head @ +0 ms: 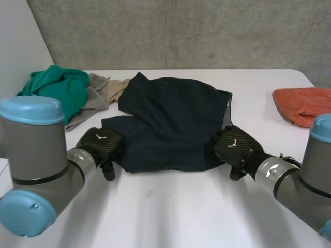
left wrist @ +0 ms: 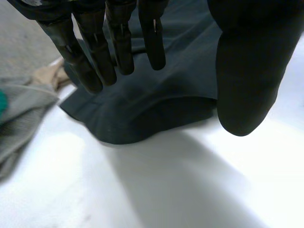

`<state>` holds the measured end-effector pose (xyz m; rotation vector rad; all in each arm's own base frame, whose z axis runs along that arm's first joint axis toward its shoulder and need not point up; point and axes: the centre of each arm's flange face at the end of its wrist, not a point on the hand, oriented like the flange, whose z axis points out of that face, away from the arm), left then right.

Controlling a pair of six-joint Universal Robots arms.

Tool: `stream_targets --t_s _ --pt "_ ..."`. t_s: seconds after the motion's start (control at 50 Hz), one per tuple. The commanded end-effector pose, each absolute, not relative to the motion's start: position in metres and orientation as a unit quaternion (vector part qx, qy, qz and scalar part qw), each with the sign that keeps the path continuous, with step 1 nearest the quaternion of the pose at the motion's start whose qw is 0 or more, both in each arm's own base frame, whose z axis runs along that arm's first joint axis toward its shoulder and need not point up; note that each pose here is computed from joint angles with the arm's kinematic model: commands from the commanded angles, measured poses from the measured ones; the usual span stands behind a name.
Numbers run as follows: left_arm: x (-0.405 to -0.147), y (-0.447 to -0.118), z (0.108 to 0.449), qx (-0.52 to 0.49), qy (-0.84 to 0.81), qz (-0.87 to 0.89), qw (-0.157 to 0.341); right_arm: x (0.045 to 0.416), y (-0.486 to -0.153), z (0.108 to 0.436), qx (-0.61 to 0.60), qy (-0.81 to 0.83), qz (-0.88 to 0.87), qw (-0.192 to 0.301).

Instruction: Fold the laundry.

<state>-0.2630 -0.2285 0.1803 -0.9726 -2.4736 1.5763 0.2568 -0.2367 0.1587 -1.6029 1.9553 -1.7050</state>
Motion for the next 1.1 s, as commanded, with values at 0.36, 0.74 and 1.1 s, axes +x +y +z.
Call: stream_targets --t_s 0.36,0.74,1.1 --pt "-0.319 -0.279 0.141 -0.294 -0.823 0.482 0.064 0.278 -0.287 0.125 -0.503 0.6 -0.621 0.003" --pt "-0.273 -0.16 0.198 -0.499 -0.799 0.335 0.02 0.225 -0.214 0.2 -0.543 0.762 -0.339 0.102" --pt "-0.303 -0.273 0.223 -0.42 -0.767 0.485 -0.01 0.266 -0.271 0.217 -0.47 0.736 -0.481 0.077"
